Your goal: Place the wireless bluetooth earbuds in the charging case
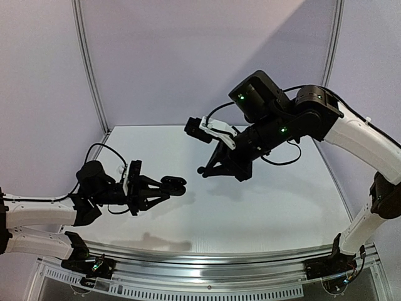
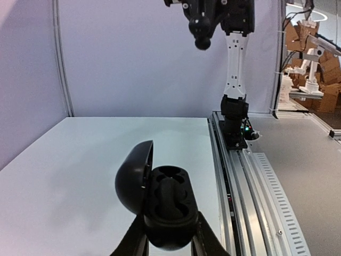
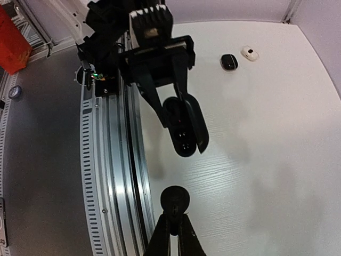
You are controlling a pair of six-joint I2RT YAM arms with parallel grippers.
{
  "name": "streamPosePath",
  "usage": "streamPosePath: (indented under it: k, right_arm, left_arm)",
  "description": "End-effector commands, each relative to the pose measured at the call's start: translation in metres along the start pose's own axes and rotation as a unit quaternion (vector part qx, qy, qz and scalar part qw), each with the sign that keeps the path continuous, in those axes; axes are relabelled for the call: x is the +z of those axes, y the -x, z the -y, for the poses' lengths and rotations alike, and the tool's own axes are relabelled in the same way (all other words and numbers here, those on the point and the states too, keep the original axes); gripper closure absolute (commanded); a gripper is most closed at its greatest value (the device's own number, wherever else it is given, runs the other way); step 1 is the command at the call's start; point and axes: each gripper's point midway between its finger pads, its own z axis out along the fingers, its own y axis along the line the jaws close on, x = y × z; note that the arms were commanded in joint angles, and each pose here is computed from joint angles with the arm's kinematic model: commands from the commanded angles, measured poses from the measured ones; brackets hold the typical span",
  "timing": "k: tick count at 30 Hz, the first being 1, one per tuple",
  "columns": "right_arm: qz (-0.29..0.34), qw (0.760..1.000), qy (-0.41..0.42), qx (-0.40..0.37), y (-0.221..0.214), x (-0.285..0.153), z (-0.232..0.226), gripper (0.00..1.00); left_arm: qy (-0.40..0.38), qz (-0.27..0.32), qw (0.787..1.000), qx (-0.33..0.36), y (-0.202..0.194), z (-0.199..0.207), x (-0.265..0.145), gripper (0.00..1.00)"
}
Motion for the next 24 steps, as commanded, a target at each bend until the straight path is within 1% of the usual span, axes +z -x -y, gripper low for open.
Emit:
streamPosePath:
  k: [1,4,9,18,24]
  right_arm:
    - [-0.031,0.998,-0.003,-0.054,0.004,0.015,-0.014,1.00]
    - [-0.033,0.996,-0.006,-0.085,0.016,0.024,-0.022,1.00]
    - [-0.055,0.991,-0.007,-0.118,0.017,0.044,-0.028,1.00]
    - [-0.072,0.987,0.016,-0.140,0.012,0.061,-0.041,1.00]
    - [-0.106,0.984,0.015,-0.146,-0.002,0.074,-0.041,1.00]
  left_arm:
    - [-0.066,0.014,0.996,0.059,0.013,0.023,0.002,1.00]
    - [-0.105,0.015,0.992,0.067,0.016,0.034,0.002,1.00]
    - [-0.122,0.007,0.990,0.065,0.014,0.039,0.002,1.00]
    - [-0.118,0.001,0.991,0.068,0.014,0.038,0.002,1.00]
    - [-0.120,0.002,0.991,0.065,0.014,0.039,0.003,1.00]
